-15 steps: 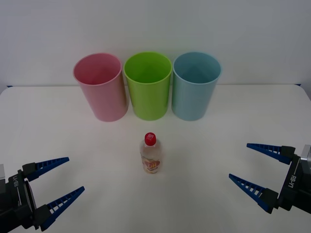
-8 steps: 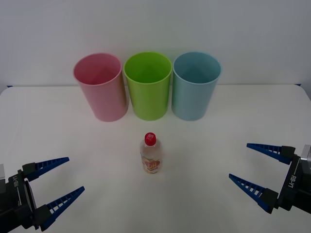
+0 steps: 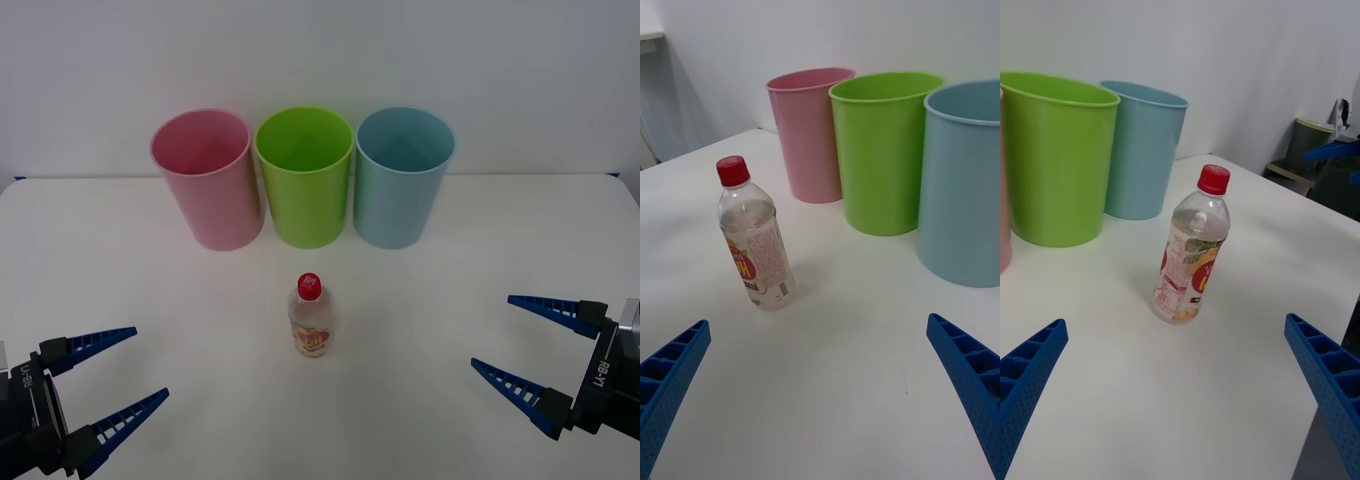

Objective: Put cans in the blue bin and PET bottles in the pink bin and trash in the green bin.

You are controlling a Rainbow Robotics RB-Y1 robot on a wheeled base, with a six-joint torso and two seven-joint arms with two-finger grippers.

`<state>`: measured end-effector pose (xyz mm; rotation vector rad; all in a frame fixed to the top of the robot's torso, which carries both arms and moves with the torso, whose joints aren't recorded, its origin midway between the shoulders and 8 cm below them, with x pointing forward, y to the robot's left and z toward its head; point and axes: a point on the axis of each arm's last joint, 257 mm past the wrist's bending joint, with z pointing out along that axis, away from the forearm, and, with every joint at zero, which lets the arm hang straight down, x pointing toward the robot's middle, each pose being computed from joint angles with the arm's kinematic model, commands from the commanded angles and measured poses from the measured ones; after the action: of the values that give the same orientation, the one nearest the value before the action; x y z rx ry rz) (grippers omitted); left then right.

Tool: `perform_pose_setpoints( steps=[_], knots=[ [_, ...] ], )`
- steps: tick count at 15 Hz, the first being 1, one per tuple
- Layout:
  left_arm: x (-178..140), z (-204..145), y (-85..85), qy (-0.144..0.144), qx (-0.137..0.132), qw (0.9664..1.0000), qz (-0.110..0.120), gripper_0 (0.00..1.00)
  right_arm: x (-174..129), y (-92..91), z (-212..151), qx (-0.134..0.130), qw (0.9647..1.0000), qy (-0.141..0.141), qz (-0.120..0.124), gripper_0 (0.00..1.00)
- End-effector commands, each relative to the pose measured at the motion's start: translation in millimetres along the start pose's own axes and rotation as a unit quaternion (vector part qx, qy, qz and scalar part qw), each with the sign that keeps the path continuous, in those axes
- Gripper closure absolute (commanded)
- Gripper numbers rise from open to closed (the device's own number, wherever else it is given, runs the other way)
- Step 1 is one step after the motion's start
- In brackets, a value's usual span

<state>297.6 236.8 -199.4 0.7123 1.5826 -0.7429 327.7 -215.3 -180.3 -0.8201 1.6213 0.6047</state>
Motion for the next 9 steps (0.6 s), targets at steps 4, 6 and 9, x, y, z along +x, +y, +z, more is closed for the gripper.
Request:
perform_pose_setpoints(
  steps=[4, 6, 9],
  knots=[
    [9.2, 14.8, -17.7, 0.005, 0.025, 0.9996, 0.007, 0.00, 0.0, 0.0, 0.0, 0.000, 1.0000, 0.000, 0.000, 0.00],
    [14.5, 31.4, -27.6, 0.001, 0.042, 0.9991, -0.001, 0.00, 0.0, 0.0, 0.0, 0.000, 1.0000, 0.000, 0.000, 0.00],
    [17.9, 68.1, -19.9, -0.016, 0.036, 0.9991, 0.018, 0.00, 0.0, 0.0, 0.0, 0.000, 1.0000, 0.000, 0.000, 0.00]
  ],
)
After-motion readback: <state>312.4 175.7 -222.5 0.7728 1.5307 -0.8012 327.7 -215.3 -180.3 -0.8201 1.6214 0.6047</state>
